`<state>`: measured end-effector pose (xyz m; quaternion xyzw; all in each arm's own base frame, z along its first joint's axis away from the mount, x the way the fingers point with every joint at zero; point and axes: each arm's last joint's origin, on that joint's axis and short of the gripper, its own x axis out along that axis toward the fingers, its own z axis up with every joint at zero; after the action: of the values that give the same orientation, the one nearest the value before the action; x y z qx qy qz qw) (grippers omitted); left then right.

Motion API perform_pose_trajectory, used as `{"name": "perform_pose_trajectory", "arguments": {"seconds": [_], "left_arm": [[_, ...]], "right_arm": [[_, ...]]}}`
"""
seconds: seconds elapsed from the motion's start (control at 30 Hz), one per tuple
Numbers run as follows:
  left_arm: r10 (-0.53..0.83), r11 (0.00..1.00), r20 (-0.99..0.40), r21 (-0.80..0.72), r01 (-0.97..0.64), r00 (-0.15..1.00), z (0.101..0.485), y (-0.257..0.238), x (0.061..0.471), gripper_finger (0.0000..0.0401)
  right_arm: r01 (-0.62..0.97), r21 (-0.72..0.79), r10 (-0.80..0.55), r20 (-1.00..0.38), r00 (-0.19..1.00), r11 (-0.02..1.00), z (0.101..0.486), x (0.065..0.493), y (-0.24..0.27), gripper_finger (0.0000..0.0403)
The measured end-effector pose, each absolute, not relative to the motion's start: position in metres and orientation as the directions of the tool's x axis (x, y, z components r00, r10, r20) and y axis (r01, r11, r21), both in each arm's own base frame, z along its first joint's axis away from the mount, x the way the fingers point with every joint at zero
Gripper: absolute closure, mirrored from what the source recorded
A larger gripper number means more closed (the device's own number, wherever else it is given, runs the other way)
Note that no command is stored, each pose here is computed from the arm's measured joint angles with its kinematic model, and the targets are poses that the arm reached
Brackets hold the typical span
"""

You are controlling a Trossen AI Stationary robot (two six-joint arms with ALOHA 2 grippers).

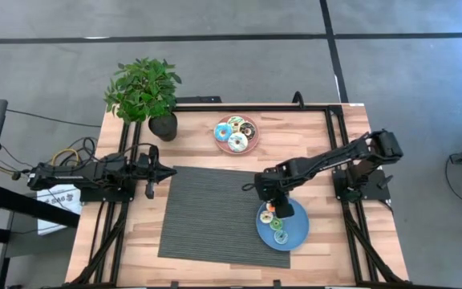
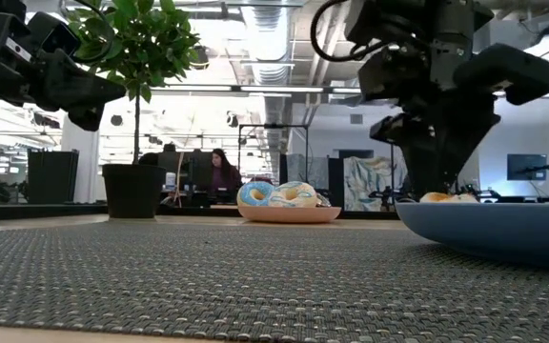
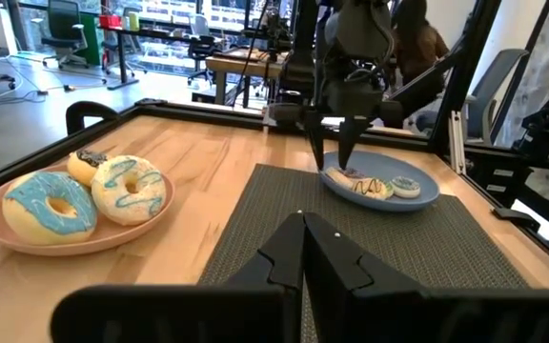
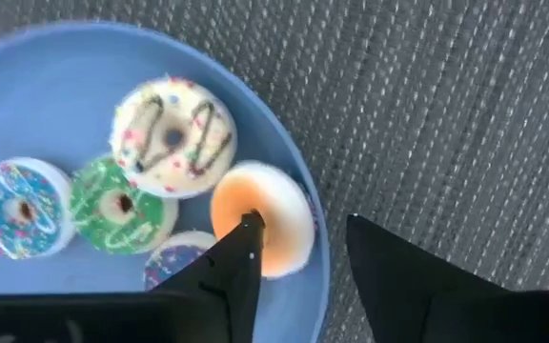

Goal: Pick & Place donuts
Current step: Return to Home Position

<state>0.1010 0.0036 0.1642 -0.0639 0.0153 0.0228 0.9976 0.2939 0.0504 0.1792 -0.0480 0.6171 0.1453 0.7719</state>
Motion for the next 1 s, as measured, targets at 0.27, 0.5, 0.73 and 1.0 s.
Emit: {"name": "perform_pose_trajectory", "arguments": {"seconds": [0.27,0.5,0.73,1.0], "left_arm": [[0.044,0.991,-0.033,-0.127,-0.048,0.998,0.164,0.004,0.101,0.0401],[0.044,0.991,-0.034,-0.127,-0.048,0.998,0.164,0.004,0.101,0.0401],[0.044,0.991,-0.034,-0.127,-0.048,0.998,0.164,0.004,0.101,0.0401],[0.044,0.991,-0.034,-0.127,-0.048,0.998,0.164,0.004,0.101,0.0401]], "right_arm": [[-0.237,0.154,0.198,-0.964,0.176,0.959,0.180,0.292,0.051,0.0319],[-0.248,0.144,0.187,-0.969,0.162,0.958,0.178,0.291,0.055,0.0333],[-0.267,0.118,0.166,-0.972,0.166,0.957,0.178,0.290,0.061,0.0333],[-0.221,0.100,0.141,-0.974,0.177,0.970,0.178,0.290,0.067,0.0370]]}}
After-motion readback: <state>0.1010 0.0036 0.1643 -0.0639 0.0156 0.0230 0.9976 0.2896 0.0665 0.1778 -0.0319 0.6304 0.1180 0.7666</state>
